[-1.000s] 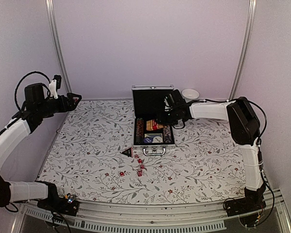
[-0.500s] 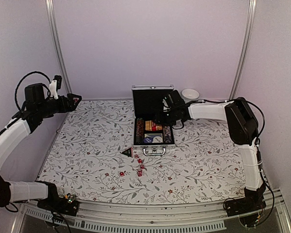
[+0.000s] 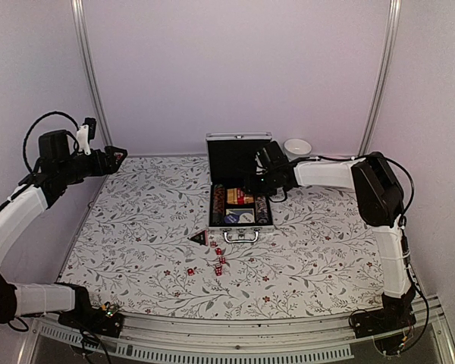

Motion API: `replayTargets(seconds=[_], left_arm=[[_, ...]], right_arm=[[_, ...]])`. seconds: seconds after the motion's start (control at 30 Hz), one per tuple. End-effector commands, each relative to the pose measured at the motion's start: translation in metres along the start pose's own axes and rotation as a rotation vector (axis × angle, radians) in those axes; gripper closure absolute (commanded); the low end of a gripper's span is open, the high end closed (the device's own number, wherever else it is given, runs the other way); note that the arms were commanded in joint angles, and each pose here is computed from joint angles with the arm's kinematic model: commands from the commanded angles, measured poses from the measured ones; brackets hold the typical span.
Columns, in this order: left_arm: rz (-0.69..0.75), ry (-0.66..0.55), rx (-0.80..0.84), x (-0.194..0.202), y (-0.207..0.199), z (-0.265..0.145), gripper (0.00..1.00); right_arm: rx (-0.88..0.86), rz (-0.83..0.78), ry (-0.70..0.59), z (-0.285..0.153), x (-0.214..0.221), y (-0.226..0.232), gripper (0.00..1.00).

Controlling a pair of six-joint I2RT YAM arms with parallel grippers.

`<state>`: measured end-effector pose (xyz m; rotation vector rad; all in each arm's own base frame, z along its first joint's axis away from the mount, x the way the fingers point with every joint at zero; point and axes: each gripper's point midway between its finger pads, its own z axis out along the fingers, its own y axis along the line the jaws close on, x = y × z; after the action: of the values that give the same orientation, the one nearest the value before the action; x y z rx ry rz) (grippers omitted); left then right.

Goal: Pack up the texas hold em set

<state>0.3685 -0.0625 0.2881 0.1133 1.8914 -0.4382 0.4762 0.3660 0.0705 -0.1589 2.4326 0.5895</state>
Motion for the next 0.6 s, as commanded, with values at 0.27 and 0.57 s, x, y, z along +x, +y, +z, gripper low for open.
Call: replayTargets(seconds=[0.27,0.57], left_arm=[[0.013,-0.008,-0.004,-0.002,0.001,-0.003,0.03],[0.012,-0.005,0.0,-0.001,0.0,-0.002,0.03]], right_arm=[[0.036,-0.014,0.02,0.006,0.011,-0.003,0.52],[0.028,-0.019,0.038,0.013,0.016,0.0,0.52]])
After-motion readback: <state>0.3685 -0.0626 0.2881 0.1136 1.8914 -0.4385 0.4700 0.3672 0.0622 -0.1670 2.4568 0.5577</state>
